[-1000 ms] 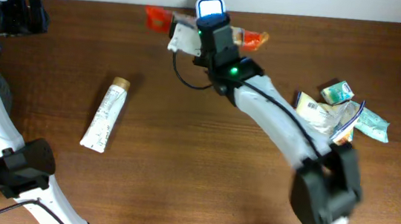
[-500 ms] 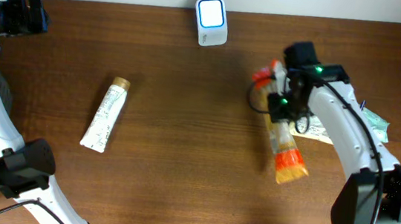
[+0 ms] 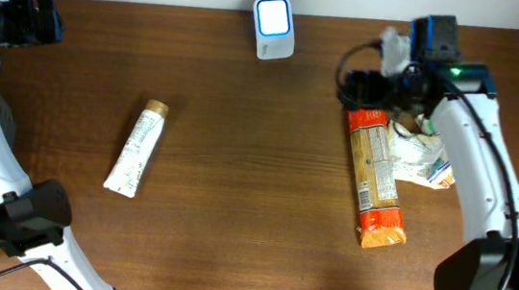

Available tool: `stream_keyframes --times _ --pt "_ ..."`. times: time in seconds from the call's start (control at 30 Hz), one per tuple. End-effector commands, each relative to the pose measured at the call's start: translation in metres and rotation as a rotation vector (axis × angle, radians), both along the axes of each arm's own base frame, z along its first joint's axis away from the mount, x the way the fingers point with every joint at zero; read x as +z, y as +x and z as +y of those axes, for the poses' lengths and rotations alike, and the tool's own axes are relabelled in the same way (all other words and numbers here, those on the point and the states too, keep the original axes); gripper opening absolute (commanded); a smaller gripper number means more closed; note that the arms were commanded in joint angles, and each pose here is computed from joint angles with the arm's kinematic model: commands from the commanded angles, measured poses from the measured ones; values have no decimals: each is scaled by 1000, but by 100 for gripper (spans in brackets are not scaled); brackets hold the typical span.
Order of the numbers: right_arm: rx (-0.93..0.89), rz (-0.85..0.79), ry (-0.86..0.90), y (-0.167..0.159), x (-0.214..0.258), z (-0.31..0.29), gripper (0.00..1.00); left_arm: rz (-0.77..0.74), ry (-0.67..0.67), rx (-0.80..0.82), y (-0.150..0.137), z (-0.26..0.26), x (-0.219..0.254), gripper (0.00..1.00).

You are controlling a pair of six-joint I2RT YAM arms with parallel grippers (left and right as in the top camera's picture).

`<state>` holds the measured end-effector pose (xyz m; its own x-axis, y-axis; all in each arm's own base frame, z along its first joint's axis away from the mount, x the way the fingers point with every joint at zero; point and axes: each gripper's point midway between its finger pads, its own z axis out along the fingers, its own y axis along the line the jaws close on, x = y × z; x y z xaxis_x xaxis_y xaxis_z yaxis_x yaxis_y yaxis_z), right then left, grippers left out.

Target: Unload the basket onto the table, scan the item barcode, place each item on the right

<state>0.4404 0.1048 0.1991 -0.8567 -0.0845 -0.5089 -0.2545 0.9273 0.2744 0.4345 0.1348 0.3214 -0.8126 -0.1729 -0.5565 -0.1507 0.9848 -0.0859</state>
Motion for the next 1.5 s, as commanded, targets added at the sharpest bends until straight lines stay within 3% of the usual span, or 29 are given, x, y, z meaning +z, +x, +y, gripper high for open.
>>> stream_keyframes --times 0.0,0.2,0.33,0.67,0.7,0.77,1.0,1.07,1.13,1.23,1.47 --pt "84 -33 134 -2 17 62 99 -33 18 -6 -5 -1 14 99" --pt "121 33 143 -1 -27 131 99 -33 18 -6 -5 -1 14 99" --pt "33 106 150 10 -64 140 99 -34 18 -6 -4 -1 14 99" --pt "74 155 124 13 -121 167 100 -30 17 -6 -5 -1 13 99" --pt "75 152 119 13 -123 168 100 45 -52 -20 -21 -14 2 99" --pt "76 140 110 15 -123 167 100 47 -138 -131 -23 -39 0 99" --pt "88 125 91 16 -124 166 100 313 -186 -300 -29 -82 -89 99" --pt "86 125 89 17 -124 165 100 416 -168 -257 -37 -74 -125 99" --pt "86 125 89 17 -124 165 100 512 -121 -114 -45 -55 -161 99" --pt "86 125 88 17 -124 165 100 541 -74 62 -43 -32 -208 99" --pt "86 117 92 18 -123 166 99 513 -107 59 -39 -47 -269 99"
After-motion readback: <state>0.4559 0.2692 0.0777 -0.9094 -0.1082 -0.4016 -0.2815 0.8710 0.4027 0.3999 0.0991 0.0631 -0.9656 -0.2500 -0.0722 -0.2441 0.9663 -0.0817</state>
